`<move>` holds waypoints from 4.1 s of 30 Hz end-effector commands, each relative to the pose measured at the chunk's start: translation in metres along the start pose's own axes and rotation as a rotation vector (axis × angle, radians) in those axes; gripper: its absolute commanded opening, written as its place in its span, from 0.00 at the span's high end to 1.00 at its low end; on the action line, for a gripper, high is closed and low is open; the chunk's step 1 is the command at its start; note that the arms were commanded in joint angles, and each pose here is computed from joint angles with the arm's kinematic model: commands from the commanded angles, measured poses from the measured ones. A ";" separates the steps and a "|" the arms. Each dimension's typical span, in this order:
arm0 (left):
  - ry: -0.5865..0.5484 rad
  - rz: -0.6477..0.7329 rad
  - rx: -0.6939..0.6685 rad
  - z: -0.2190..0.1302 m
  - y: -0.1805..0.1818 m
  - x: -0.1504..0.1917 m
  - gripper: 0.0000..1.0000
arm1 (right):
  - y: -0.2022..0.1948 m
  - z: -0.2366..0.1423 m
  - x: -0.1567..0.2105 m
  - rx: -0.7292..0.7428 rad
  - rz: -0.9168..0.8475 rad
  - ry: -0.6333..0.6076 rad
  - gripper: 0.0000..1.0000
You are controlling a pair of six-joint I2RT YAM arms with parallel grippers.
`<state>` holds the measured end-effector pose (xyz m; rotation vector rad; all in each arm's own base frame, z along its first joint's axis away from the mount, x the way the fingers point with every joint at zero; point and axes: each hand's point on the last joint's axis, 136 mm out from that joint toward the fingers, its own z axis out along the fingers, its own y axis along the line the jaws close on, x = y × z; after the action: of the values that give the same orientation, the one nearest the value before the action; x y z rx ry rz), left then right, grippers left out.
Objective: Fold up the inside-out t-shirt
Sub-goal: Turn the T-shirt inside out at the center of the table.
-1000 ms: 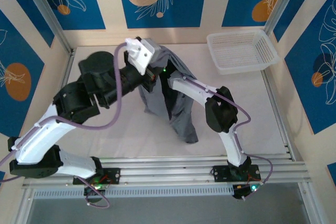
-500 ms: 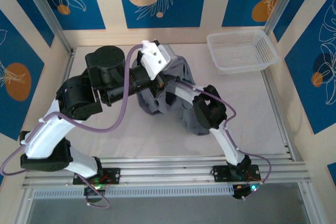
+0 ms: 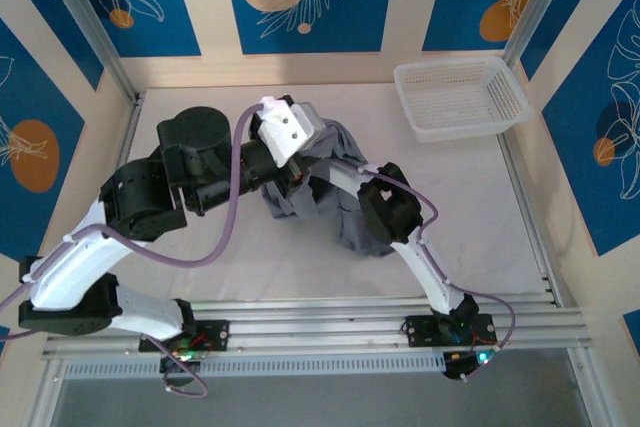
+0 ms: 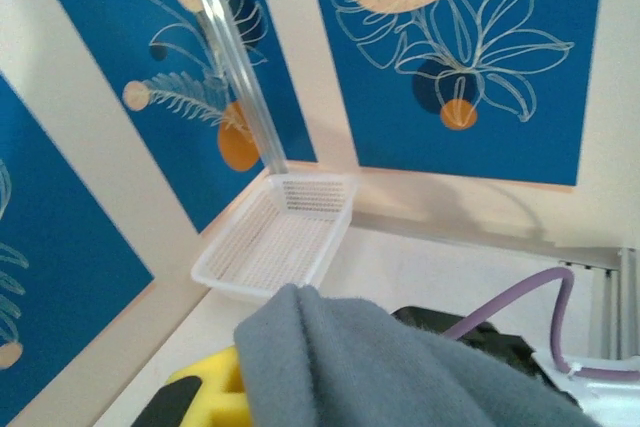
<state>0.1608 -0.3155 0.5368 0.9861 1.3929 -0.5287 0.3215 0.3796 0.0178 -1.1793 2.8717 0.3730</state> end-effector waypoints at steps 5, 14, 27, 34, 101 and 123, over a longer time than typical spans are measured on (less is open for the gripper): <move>0.025 -0.169 -0.425 -0.024 0.103 0.025 1.00 | 0.062 -0.027 0.013 -0.244 -0.030 -0.103 1.00; 0.382 -0.526 -0.689 -0.021 0.234 0.181 1.00 | 0.142 -0.122 0.061 -0.217 -0.329 -0.433 1.00; 0.577 -0.952 -0.675 0.002 0.211 0.382 1.00 | 0.100 -0.298 0.071 -0.009 -0.209 -1.025 1.00; 0.326 -0.988 -0.496 -0.016 0.177 0.305 0.43 | 0.060 -0.319 0.078 0.058 0.025 -1.164 1.00; 0.904 -0.704 -0.261 -0.063 0.063 0.395 0.01 | -0.274 -0.295 0.267 0.175 1.396 -1.085 1.00; 1.165 0.169 -0.129 -0.108 0.055 0.444 0.01 | -0.292 -0.313 0.300 0.240 1.460 -1.134 1.00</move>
<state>0.2045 -0.1289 0.1405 1.2586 2.3722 0.0011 0.3307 -0.0925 0.2092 1.0631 2.0585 0.4034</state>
